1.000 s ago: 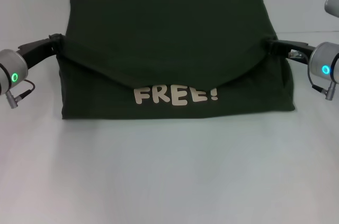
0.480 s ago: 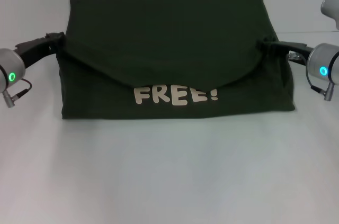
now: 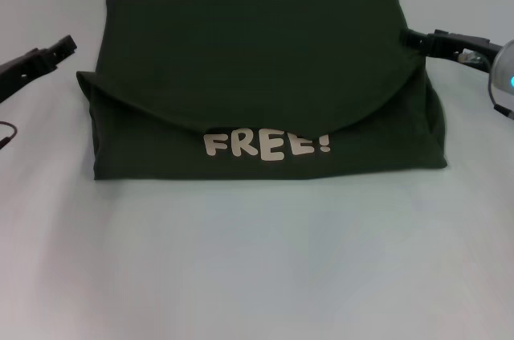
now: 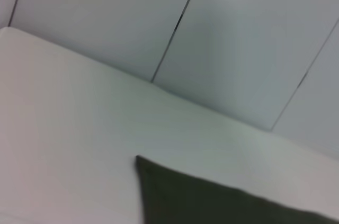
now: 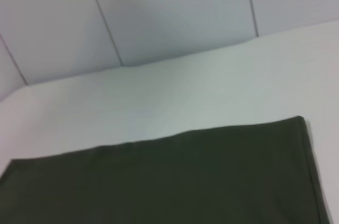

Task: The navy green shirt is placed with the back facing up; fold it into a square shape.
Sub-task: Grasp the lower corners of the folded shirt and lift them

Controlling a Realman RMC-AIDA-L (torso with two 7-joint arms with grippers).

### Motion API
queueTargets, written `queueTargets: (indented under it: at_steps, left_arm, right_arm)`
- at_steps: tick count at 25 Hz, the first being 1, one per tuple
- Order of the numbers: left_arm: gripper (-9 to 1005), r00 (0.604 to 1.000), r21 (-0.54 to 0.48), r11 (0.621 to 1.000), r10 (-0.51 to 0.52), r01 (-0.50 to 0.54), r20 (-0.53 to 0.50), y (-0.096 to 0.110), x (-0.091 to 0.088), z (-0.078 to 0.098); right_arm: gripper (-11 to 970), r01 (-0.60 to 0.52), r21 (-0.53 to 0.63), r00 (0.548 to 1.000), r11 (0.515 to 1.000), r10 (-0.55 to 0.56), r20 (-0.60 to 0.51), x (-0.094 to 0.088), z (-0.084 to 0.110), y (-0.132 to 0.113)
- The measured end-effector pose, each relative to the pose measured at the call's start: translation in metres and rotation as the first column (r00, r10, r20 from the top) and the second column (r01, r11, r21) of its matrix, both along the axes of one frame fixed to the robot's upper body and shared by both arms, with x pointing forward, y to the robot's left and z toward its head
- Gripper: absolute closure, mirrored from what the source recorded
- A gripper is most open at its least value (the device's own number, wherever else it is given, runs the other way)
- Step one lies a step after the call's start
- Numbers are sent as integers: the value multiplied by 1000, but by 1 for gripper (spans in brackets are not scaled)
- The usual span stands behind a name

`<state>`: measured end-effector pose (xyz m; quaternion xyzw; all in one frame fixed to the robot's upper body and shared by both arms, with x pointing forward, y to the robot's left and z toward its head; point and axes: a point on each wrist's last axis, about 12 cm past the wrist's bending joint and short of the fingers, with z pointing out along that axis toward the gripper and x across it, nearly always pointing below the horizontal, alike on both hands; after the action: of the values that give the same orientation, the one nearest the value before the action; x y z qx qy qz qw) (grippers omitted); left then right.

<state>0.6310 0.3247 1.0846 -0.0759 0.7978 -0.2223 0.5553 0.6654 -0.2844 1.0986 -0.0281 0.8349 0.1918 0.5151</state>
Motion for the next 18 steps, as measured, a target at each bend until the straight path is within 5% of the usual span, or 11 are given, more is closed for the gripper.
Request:
queueTargets:
  at_steps: [3,12,18]
  left_arm:
    - [279,999,-48,999,-23,25,42,9,-13,2]
    - [111,987,-118,982,-134,145,92,26,-54,-4]
    - [87,971,-46,971,-233,235,45,30,-81,-17]
  right_arm:
    - [213,-24,60,1000,998,24,5,-5,5,-7]
    - [151,-158,264,984,951,175,-42,-41,9,-33]
    - [146,-190,371,970,909,232,-72,-66,4,-46]
